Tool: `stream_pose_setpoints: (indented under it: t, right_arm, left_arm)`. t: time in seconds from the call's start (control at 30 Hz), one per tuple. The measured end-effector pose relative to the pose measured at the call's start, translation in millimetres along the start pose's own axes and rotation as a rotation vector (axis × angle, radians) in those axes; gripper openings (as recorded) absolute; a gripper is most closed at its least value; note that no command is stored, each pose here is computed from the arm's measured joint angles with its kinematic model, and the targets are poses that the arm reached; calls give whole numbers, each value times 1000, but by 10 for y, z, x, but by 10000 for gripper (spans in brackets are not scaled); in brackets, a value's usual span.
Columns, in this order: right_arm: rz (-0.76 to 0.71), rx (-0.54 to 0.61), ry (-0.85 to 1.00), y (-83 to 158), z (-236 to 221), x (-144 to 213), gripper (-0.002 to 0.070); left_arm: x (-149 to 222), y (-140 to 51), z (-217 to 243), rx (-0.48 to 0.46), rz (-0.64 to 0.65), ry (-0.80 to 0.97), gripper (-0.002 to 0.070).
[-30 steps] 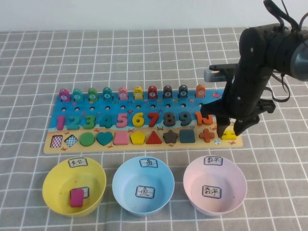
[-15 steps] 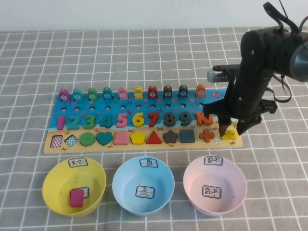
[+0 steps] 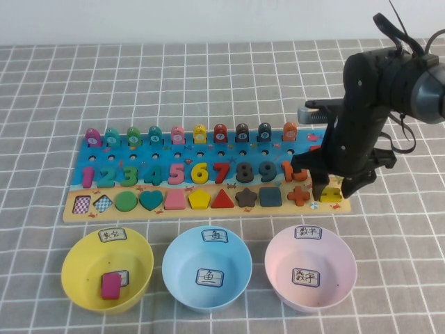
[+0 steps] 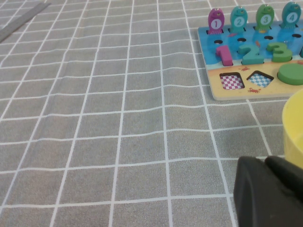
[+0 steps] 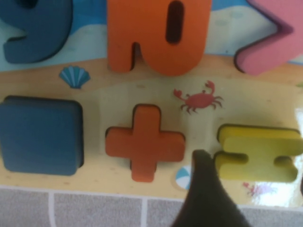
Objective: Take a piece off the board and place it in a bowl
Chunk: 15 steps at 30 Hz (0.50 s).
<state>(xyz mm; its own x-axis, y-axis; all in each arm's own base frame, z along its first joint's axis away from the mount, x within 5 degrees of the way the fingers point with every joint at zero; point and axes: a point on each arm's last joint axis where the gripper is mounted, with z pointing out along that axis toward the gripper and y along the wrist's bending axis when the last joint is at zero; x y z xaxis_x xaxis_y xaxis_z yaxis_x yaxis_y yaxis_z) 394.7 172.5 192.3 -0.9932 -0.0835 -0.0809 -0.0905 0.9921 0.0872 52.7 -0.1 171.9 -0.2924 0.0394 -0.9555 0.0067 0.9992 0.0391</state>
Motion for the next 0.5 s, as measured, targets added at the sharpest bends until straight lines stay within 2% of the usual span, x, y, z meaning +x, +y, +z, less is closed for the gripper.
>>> stream_pose_setpoints:
  t: [0.37, 0.5]
  right_arm:
    - [-2, 8, 2, -5, 99, -23, 373]
    - [-2, 8, 2, -5, 99, -23, 350]
  left_arm:
    - [0, 0, 0, 0, 0, 0, 0]
    - [0, 0, 0, 0, 0, 0, 0]
